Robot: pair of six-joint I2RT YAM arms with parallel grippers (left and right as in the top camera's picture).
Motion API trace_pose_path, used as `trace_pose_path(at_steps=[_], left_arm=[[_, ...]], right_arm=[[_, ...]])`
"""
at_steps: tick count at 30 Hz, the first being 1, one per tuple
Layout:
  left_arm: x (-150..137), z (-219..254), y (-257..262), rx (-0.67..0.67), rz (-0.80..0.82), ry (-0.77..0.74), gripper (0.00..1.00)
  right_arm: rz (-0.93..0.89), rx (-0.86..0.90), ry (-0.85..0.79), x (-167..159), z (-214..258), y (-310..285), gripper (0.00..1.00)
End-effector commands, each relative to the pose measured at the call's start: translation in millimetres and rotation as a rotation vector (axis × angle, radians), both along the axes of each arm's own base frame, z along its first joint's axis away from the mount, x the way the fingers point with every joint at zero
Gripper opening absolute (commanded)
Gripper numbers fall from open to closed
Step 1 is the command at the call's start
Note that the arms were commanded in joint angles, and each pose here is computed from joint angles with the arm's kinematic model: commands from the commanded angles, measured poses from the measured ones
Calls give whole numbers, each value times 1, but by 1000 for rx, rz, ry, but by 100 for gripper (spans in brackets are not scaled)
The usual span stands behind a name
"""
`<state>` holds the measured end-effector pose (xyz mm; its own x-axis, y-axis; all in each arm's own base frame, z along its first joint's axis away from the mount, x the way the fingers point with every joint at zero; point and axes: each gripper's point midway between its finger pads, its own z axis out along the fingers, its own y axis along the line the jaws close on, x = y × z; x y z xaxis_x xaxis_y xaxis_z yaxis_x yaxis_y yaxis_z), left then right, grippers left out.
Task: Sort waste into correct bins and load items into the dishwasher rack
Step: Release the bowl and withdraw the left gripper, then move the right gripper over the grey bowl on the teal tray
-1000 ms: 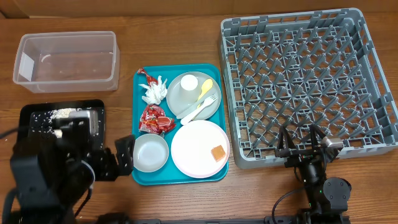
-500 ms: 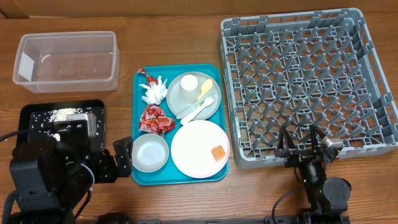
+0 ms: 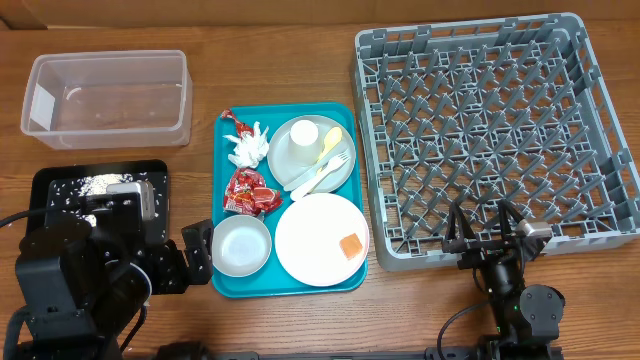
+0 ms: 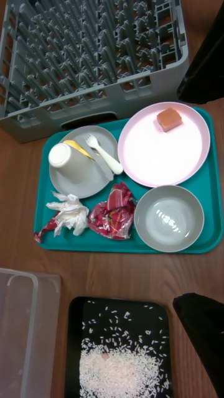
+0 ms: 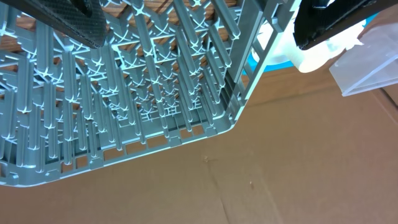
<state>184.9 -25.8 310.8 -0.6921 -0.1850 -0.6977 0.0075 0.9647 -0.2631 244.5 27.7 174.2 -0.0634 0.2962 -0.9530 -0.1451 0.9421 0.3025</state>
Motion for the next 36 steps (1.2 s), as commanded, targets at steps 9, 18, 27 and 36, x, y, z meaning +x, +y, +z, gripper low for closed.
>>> trace_pose_path(at_steps=[9,18,27,36], left_arm=[[1,4,2,-4,17,-7,100],[1,2,9,28,45,-5,100],[1,2,11,38,55,-3,100],[2,3,49,169,236,-3,100]], right_arm=[[250,276,-50,-13,28,39,100],[595,819,140,-45,57,82,100],[730,587,-268,-90,157,83,100],[582,322,-208,-86,222,80,100]])
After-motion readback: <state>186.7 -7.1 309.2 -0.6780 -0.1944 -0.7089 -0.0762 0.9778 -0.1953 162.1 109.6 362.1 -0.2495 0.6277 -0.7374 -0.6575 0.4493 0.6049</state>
